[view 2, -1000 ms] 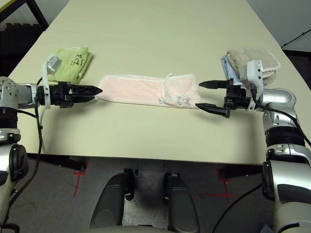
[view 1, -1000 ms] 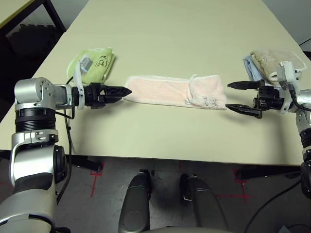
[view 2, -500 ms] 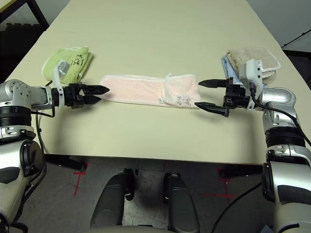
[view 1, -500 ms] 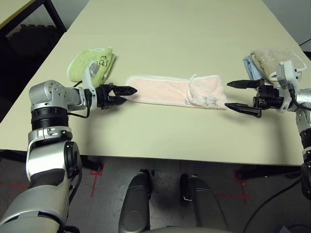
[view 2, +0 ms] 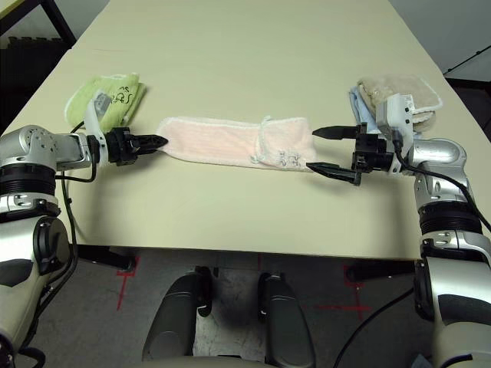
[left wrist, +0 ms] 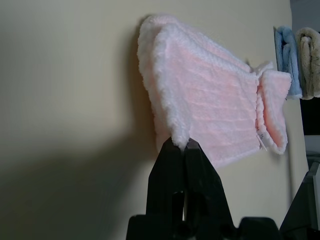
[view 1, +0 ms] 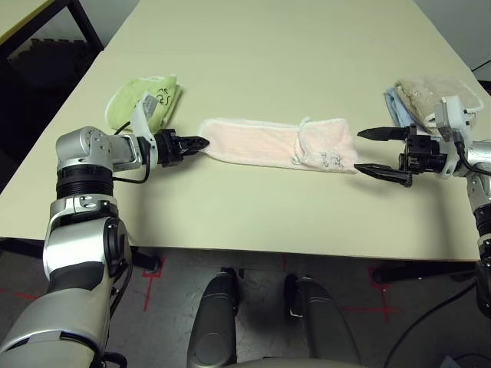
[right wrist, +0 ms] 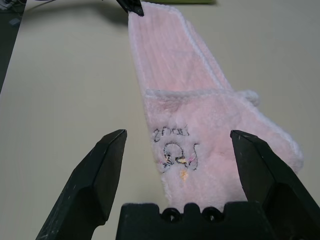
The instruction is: Fold the towel and set it aside.
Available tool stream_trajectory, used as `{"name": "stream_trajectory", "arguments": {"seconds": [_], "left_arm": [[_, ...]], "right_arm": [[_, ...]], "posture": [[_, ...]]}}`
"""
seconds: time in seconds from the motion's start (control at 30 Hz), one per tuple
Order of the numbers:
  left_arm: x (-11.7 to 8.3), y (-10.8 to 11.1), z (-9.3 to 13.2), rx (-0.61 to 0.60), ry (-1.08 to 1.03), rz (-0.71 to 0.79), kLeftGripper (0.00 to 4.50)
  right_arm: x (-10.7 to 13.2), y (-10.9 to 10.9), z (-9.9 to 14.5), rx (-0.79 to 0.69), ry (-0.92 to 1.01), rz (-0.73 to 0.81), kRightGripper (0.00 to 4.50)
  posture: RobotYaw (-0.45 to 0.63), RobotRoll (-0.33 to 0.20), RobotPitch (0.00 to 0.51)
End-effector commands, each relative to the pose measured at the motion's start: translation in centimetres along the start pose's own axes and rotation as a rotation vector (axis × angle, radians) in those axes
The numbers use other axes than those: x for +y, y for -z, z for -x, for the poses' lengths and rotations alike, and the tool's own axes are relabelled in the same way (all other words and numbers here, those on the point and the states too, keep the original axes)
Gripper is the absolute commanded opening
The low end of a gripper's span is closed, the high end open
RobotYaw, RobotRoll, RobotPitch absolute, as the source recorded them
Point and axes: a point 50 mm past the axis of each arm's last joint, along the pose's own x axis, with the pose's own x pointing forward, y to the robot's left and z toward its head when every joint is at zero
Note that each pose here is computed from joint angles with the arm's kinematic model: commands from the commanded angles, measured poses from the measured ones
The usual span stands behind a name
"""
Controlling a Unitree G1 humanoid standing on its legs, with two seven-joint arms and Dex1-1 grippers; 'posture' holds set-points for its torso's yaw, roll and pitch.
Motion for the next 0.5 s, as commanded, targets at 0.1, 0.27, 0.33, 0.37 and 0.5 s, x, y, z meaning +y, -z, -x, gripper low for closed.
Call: {"name": "stream_trajectory", "arguments": {"seconds": [0.1, 0.27, 0.33, 0.37, 0.5], "left_arm": [[1.0, -1.0, 2.0, 0.011, -0.097, -0.113, 0.03], [2.5, -2.0, 5.4, 0.068, -0.216, -0.273, 0.03], [2.7, -2.8, 6.7, 0.086, -0.263, -0.35, 0.03], [2.8, -3.0, 7.2, 0.101, -0.277, -0.389, 0.03], [2.8, -3.6, 8.3, 0.14, -0.28, -0.436, 0.03]], "right_arm": [[0.3, 0.2, 0.3, 0.015, 0.002, -0.005, 4.5], [0.1, 0.3, 0.3, 0.016, 0.009, -0.007, 4.5], [0.0, 0.3, 0.3, 0.019, 0.012, -0.008, 4.5], [-0.1, 0.3, 0.3, 0.02, 0.013, -0.009, 4.5], [-0.1, 0.3, 0.3, 0.019, 0.015, -0.007, 4.5]], "posture": [[0.09, 0.0, 0.161], [0.1, 0.0, 0.159], [0.11, 0.0, 0.154], [0.11, 0.0, 0.154], [0.11, 0.0, 0.15]]}}
